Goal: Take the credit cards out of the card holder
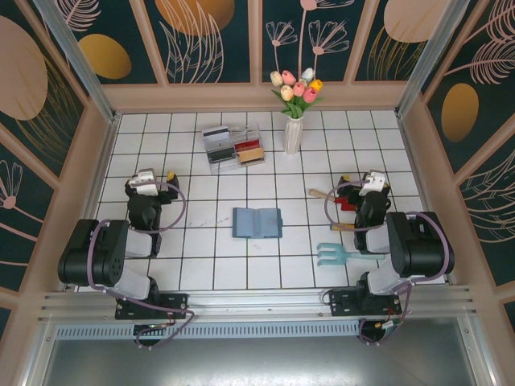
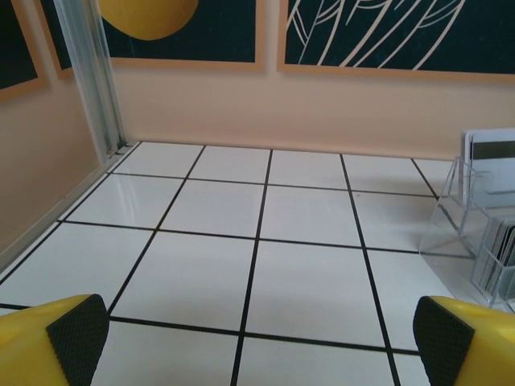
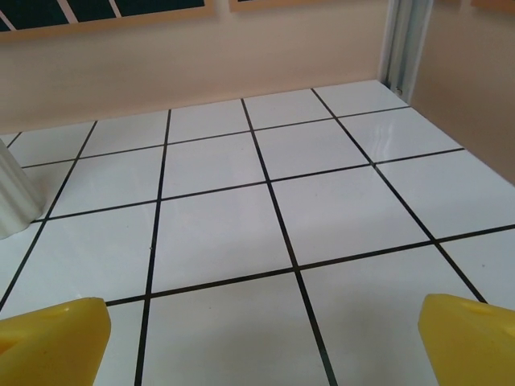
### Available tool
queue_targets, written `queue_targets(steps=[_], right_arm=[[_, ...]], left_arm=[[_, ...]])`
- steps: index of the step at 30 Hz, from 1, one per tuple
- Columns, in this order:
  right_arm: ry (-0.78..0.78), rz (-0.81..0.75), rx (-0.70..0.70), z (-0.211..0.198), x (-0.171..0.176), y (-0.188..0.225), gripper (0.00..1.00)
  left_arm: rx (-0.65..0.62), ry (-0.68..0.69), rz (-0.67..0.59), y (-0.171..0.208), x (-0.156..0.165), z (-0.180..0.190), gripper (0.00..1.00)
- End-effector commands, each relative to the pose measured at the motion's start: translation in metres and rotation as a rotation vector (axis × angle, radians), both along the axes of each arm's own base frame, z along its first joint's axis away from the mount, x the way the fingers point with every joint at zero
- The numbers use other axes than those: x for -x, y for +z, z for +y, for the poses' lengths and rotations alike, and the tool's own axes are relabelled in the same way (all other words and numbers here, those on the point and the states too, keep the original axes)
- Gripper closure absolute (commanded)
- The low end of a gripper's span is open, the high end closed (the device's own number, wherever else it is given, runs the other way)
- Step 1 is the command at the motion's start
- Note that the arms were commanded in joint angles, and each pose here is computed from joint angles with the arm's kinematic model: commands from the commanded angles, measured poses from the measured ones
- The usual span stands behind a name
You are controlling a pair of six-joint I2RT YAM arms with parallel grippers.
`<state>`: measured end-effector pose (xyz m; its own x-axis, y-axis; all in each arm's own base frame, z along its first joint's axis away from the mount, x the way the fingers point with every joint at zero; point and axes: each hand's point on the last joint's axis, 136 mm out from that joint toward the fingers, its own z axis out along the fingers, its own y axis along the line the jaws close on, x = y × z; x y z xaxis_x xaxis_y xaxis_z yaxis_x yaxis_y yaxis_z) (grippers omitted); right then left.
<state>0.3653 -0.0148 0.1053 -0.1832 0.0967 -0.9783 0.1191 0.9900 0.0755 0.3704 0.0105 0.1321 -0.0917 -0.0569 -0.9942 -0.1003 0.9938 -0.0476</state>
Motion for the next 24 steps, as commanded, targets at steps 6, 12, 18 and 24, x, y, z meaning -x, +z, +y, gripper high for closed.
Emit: queue_targets(steps=[6, 12, 18, 24], right_arm=[[0.041, -0.059, -0.022, 0.0018, -0.0098, 0.0164, 0.01], [0.04, -0.059, -0.022, 0.0014, -0.0099, 0.0165, 0.01], [0.041, -0.055, -0.023, 0.0015, -0.0096, 0.0154, 0.01], [0.041, -0.056, -0.023, 0.0019, -0.0096, 0.0157, 0.01]], left_arm=[[0.012, 0.05, -0.016, 0.0051, -0.0045, 0.0098, 0.01], [0.012, 0.047, -0.009, 0.0042, -0.0061, 0.0095, 0.01], [0.01, 0.045, -0.004, 0.0031, -0.0067, 0.0093, 0.01], [0.01, 0.046, -0.009, 0.0041, -0.0059, 0.0094, 0.01]])
